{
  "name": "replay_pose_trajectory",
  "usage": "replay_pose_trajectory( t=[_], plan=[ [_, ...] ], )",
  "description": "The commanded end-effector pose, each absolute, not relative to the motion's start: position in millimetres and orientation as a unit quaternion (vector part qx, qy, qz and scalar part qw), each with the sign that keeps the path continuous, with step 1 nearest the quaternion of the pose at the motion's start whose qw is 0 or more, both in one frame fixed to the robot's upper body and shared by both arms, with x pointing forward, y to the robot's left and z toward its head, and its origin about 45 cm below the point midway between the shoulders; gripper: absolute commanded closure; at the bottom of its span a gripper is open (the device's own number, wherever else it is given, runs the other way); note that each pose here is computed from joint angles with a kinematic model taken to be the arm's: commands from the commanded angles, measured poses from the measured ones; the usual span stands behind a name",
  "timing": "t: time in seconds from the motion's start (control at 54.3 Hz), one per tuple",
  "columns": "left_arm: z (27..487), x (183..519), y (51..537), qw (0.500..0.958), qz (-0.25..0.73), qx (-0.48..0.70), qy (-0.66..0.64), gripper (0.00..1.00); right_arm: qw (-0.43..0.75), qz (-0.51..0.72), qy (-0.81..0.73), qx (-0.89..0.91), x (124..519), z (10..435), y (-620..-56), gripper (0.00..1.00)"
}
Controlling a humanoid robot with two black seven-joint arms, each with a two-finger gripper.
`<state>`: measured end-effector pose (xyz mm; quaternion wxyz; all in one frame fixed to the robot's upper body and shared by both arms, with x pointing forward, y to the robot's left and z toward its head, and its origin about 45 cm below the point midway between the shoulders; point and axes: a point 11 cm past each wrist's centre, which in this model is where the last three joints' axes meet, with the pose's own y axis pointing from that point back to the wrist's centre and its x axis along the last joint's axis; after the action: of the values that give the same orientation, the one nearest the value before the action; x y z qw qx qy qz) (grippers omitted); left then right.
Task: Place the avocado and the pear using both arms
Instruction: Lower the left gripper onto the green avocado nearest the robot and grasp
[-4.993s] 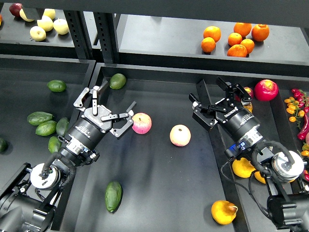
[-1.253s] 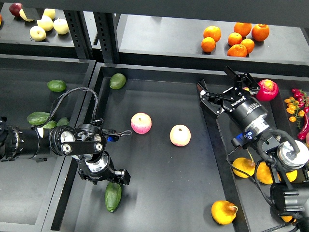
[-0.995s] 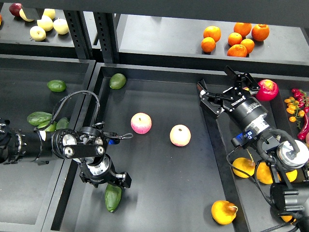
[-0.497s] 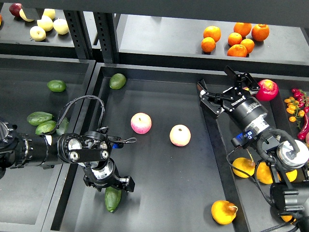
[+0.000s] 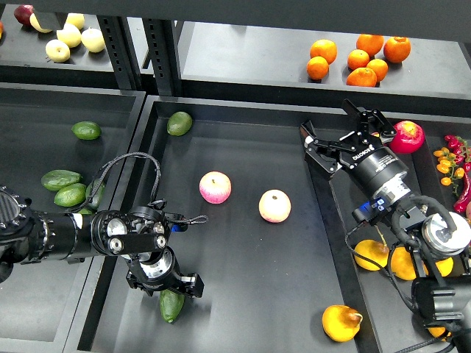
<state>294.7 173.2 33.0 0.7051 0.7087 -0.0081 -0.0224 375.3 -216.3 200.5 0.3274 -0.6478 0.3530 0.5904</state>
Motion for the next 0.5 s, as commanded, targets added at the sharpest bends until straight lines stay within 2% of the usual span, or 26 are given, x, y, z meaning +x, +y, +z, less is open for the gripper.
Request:
replay_pose_trajectory(
  t=[0.0, 0.055, 0.129, 0.221, 0.239, 0.258, 0.479],
  plan=[
    [30.1, 292.9, 172.5, 0.704, -0.024, 0.710, -0.009, 0.10, 0.328, 0.590, 0.353, -0.648, 375.2, 200.6, -216.3, 0.00],
    [28.3, 290.5, 173.0, 0.704, -0.025, 0.710, -0.006, 0.12, 0.327, 0.590, 0.353, -0.648, 375.3, 200.5, -216.3, 0.00],
    [25.5, 287.1, 174.5, 0.704, -0.027, 0.710, -0.002, 0.20, 0.328, 0.590, 0.353, -0.648, 375.4, 200.8, -216.7, 0.00],
    [20.5, 281.9, 176.6, 0.705, -0.026, 0.709, 0.011, 0.44, 0.328, 0.590, 0.353, -0.648, 375.4, 200.6, -216.7, 0.00],
    [19.5, 284.6, 178.1, 0.707, -0.013, 0.707, 0.022, 0.67, 0.328, 0.590, 0.353, -0.648, 375.2, 200.6, -216.3, 0.00],
    [19.5, 285.8, 179.7, 0.708, -0.007, 0.705, 0.030, 0.71, 0.328, 0.590, 0.353, -0.648, 375.2, 200.6, -216.3, 0.00],
    [24.1, 293.3, 181.9, 0.715, 0.016, 0.697, 0.055, 0.89, 0.328, 0.590, 0.353, -0.648, 375.2, 200.6, -216.3, 0.00]
  ],
)
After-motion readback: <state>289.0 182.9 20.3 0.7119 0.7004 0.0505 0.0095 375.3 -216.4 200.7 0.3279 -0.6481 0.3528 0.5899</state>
